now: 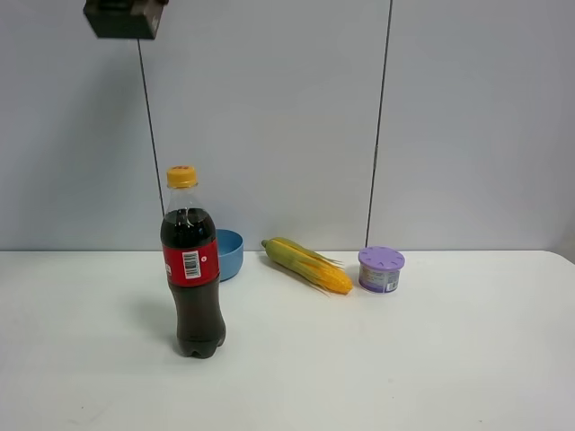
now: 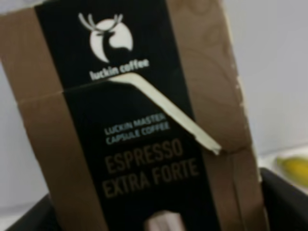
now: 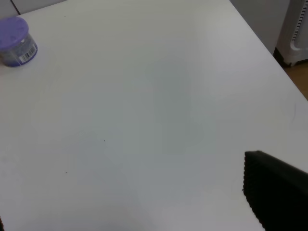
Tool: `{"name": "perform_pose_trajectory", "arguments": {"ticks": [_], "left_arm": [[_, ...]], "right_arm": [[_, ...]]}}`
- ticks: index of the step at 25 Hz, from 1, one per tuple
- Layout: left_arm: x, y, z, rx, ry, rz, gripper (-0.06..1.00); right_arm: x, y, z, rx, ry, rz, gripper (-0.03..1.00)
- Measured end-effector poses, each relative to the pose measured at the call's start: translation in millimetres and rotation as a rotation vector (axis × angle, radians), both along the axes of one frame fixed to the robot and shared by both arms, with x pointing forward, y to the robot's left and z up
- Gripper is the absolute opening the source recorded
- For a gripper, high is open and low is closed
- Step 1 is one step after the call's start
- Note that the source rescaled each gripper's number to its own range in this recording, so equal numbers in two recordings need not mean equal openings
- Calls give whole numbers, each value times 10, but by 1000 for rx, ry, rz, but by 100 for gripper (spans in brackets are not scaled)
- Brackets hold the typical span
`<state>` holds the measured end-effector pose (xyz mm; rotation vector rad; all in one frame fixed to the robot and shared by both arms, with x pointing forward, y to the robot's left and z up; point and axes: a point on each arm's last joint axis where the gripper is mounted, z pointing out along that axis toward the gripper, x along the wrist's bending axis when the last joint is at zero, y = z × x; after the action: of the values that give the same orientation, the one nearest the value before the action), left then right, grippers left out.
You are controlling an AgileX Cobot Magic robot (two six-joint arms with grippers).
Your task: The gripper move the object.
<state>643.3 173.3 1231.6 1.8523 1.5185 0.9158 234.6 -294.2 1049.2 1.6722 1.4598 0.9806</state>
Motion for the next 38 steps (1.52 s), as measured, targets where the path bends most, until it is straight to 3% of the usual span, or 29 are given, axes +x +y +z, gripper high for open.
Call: {"name": "perform_pose_trajectory", "arguments": {"ticks": [7,13,19,27,38], "left_arm": [[187,753,-646,29,257,148,8],[187,886,-1257,25,475,92,8],[288,1045,-1576,-37,443,100,8],[518,1003,-1927,-98,418,76,8],[727,895,-2490,-59,457,-3,8]], "right_arm": [[0,0,0,0,0,0,100],[0,0,0,0,0,0,100],[0,0,0,0,0,0,100],[0,0,0,0,0,0,100],[0,0,0,0,0,0,100]]}}
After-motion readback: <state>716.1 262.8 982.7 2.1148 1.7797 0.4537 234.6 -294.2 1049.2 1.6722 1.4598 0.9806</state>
